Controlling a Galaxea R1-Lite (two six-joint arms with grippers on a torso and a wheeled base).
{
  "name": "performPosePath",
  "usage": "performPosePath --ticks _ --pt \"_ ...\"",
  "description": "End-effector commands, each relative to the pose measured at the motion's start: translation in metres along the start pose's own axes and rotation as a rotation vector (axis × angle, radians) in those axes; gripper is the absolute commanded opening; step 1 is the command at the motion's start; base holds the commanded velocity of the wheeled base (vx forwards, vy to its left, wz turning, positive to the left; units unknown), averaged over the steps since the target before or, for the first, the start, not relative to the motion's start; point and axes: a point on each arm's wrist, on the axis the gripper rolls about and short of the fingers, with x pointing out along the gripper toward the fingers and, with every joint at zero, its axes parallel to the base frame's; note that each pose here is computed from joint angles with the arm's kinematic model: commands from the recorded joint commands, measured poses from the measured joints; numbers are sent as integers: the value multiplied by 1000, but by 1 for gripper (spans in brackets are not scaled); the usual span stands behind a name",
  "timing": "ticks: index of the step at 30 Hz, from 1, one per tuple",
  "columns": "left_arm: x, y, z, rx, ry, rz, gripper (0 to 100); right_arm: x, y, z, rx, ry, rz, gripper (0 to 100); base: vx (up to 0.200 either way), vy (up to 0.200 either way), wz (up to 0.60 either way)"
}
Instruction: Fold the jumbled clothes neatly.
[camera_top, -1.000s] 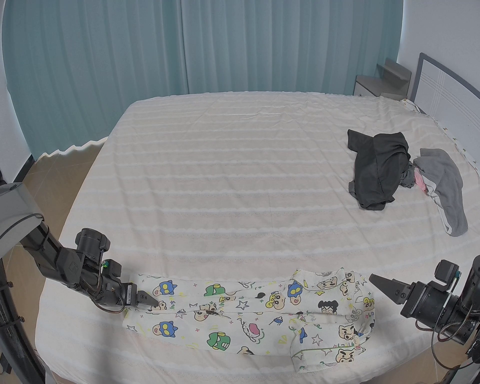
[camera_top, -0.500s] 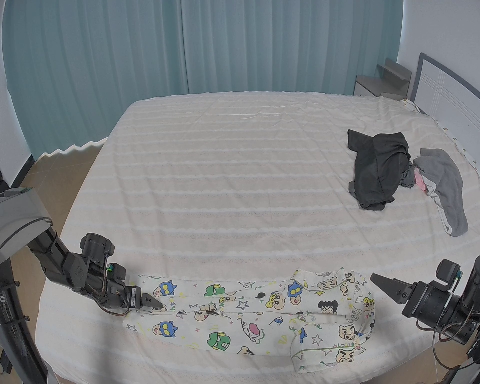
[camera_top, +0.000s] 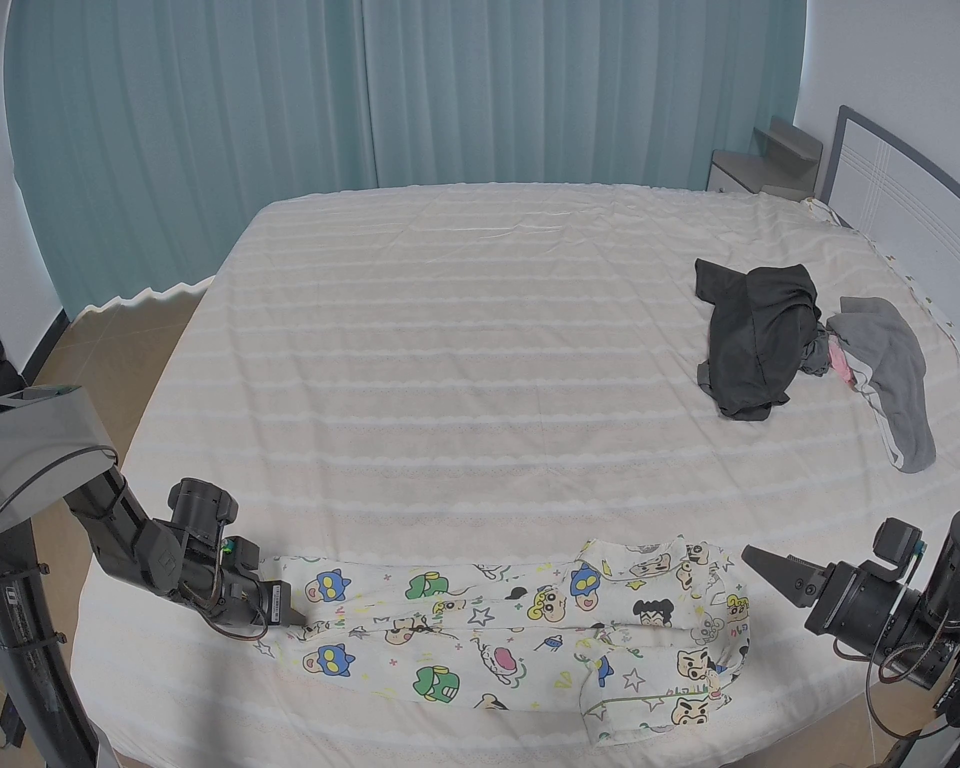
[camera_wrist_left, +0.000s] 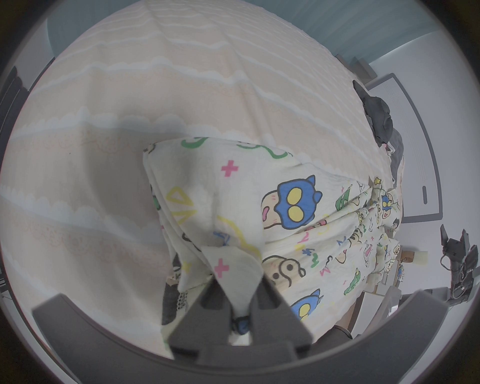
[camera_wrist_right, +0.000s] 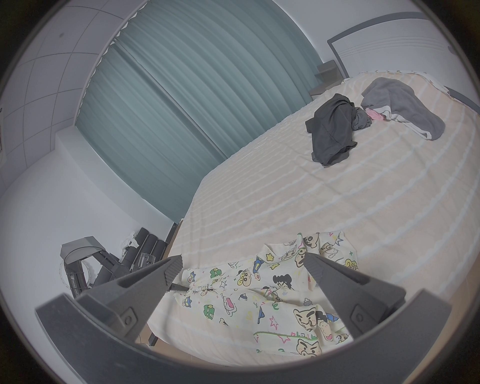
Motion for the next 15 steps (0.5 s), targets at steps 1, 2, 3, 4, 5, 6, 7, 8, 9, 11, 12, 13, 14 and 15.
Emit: performPosePath --ticks 1,2,3,4,5,6,7,8,9,11,12,13,14,15 --pt "-2 1 -4 -6 8 0 0 -2 -3 -3 -1 13 -9 100 0 0 0" --pt "-6 0 -4 -6 -1 0 0 -2 -3 -3 -1 14 -10 100 0 0 0" --pt "-11 -1 -3 -5 -15 0 0 -2 -3 -3 -1 14 -10 100 0 0 0" --pt "-15 -1 -3 -6 -23 1 0 -2 -3 -3 -1 13 -9 100 0 0 0" --pt "-20 -2 -3 -7 -31 0 0 -2 -3 -3 -1 13 -9 100 0 0 0" --pt "-24 -2 -4 -5 -42 0 0 -2 -3 -3 0 11 -10 100 0 0 0" --pt "-29 -2 -4 -8 -54 2 0 -2 -3 -3 0 11 -10 100 0 0 0" --pt "-30 -2 -4 -7 -55 2 0 -2 -3 -3 0 11 -8 100 0 0 0" --pt "-35 -1 -4 -11 -71 4 0 -2 -3 -3 -1 13 -9 100 0 0 0" --pt "-41 3 -3 -21 -89 11 0 -3 -3 -3 -1 8 -8 100 0 0 0" --pt "-44 5 -2 -28 -100 15 0 -3 -2 -2 -1 6 -6 100 0 0 0" --pt "-45 7 -2 -34 -105 18 0 -3 -2 -2 -1 6 -6 100 0 0 0" --pt "-48 11 -1 -45 -113 24 0 -4 -2 -2 -1 3 -2 100 0 0 0" --pt "-49 12 -1 -51 -118 27 0 -4 -2 -2 -1 2 0 100 0 0 0"
